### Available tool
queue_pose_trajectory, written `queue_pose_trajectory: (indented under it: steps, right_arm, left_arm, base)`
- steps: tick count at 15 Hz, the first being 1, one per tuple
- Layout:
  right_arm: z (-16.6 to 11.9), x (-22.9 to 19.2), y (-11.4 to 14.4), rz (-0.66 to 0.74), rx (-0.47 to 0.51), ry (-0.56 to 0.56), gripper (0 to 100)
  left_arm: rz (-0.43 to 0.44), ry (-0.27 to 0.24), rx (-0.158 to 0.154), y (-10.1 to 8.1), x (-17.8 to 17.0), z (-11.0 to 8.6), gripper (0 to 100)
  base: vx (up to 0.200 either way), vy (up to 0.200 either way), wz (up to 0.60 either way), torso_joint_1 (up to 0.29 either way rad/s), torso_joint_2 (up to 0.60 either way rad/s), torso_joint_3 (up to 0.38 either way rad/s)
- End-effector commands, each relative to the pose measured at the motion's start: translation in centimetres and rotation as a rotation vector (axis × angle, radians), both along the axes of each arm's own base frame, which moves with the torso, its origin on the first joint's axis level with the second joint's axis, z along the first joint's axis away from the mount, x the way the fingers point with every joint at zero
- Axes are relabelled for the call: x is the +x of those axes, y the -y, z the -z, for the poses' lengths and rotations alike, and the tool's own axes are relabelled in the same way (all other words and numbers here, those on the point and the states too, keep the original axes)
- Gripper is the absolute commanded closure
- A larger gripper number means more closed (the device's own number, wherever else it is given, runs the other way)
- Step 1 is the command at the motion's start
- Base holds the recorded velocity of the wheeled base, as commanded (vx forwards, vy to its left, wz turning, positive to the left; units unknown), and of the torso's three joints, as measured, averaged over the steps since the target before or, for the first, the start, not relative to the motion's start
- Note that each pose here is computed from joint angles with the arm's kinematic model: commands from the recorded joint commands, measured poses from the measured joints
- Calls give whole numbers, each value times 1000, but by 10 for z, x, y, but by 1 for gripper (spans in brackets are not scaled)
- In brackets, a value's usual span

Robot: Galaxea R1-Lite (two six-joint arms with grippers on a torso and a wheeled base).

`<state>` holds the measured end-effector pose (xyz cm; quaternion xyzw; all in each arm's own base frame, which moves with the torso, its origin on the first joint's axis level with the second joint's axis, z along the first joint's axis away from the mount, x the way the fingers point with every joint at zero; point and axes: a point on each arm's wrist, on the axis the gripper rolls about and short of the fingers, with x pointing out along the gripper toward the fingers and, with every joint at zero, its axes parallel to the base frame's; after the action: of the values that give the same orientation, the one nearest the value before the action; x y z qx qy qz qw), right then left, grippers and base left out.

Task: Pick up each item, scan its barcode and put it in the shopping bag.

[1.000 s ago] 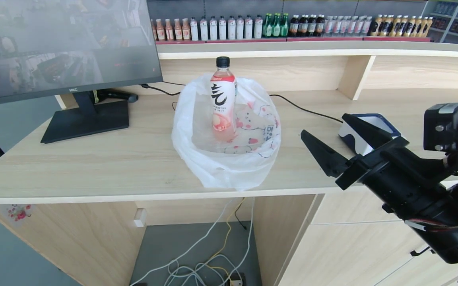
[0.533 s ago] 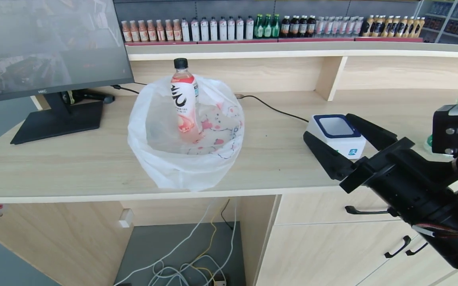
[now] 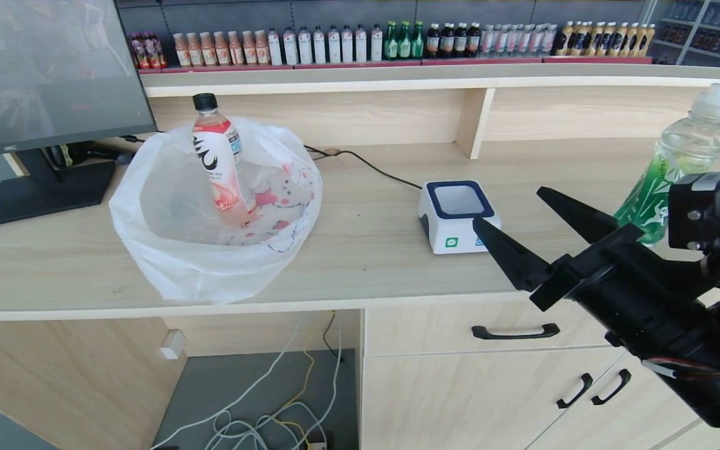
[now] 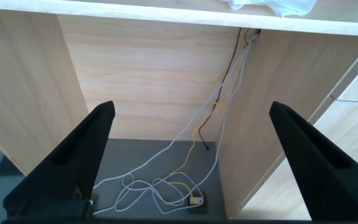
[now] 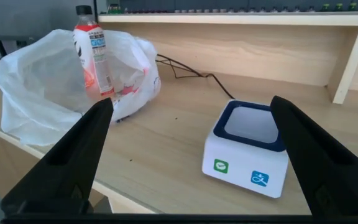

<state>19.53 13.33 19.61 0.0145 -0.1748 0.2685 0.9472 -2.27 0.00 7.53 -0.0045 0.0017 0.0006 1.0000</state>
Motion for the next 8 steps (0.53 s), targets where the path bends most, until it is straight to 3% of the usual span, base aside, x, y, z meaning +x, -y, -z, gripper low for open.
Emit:
queue_pose_trajectory:
  steps: [1,8]
  right_arm:
    - [3,1,-1,-1,-7,-11,0]
    - [4,4,-3,-1,-8,-12,0]
  left_arm:
    - [0,0,0,0,0,0,0]
    - [0,0,0,0,0,0,0]
  base:
    - [0,-200,0,7,-2,2]
    - [0,-200,0,2,4,3]
